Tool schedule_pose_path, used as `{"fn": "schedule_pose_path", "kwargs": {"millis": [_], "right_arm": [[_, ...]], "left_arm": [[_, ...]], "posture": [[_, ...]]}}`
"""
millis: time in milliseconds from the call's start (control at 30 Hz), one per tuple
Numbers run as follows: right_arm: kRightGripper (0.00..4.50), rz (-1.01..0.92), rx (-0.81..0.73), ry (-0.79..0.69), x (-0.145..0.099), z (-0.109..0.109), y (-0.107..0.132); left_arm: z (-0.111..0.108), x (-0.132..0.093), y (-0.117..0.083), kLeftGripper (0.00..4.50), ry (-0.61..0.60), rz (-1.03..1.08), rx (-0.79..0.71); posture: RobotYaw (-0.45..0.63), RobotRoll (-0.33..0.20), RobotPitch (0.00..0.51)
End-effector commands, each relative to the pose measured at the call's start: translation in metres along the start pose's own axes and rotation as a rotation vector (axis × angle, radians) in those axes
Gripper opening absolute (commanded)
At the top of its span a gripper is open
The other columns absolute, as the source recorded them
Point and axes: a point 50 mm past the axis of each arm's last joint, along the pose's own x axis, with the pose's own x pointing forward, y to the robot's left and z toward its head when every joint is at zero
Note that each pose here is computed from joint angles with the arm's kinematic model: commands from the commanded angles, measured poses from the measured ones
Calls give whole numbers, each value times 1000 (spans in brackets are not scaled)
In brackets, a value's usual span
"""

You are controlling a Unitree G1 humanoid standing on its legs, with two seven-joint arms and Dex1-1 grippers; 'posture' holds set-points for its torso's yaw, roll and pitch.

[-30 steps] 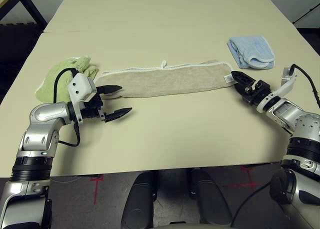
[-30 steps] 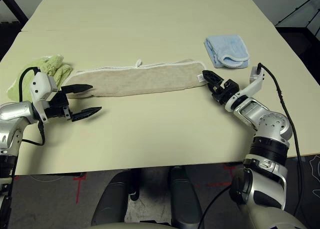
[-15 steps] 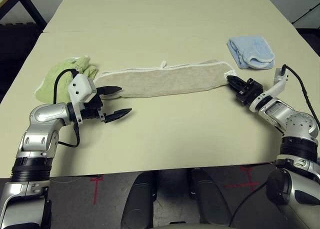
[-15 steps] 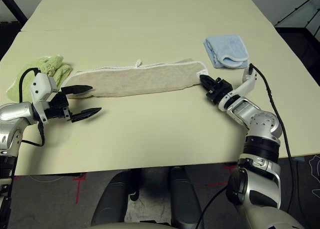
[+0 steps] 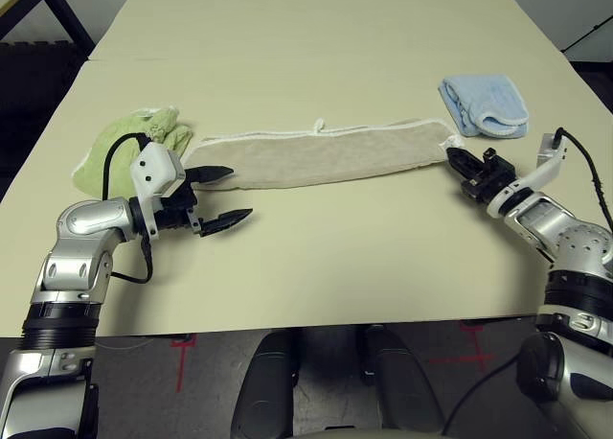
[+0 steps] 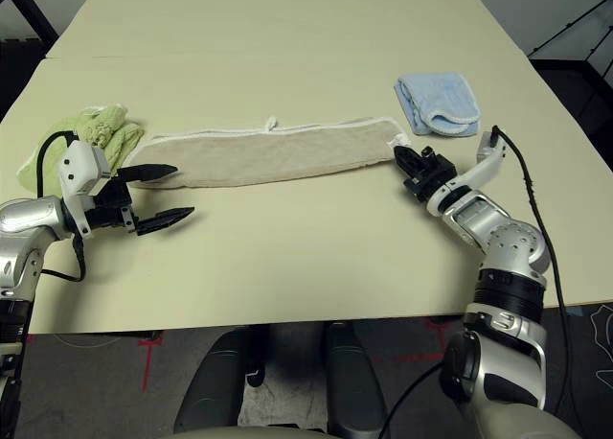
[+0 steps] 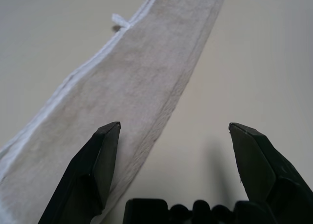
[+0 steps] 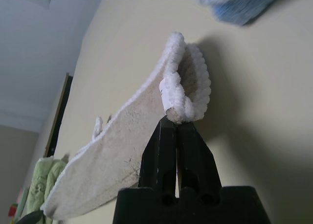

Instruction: Fold the towel and set it aside.

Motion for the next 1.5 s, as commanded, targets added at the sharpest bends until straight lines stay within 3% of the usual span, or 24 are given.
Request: {"fn": "schedule_pose_path", "kwargs": {"millis": [33,200,300,500,1000,1167,1500], "right_arm": [[43,48,-35,17,-7,7,5],[43,127,-167,116,-2,-4,17],[43,219,-325,214,0,-17,24],[43,334,-433,280,6,-25,35],[43,500,-601,390,35,-57,79],[43,459,-669,473,44,-78,84],[43,440,-700,517,55,-96,91]], "left_arm": [[-1,4,-1,4500,-6,-1,-3],[-2,7,-3,4500,-9,-1,-7],[-3,7,-4,4500,-9,-2,-9],[-3,6,-5,4500,-6,2,-11],[-4,7,-6,4500,-4,2,-15],[-1,6,-6,4500,-6,14,-11],[4,6,-11,4500,-2,24,-14]], "posture": [[-2,0,186],[-3,0,186],[12,0,186],[20,0,184],[26,0,182],[42,0,179],[52,0,170]]}}
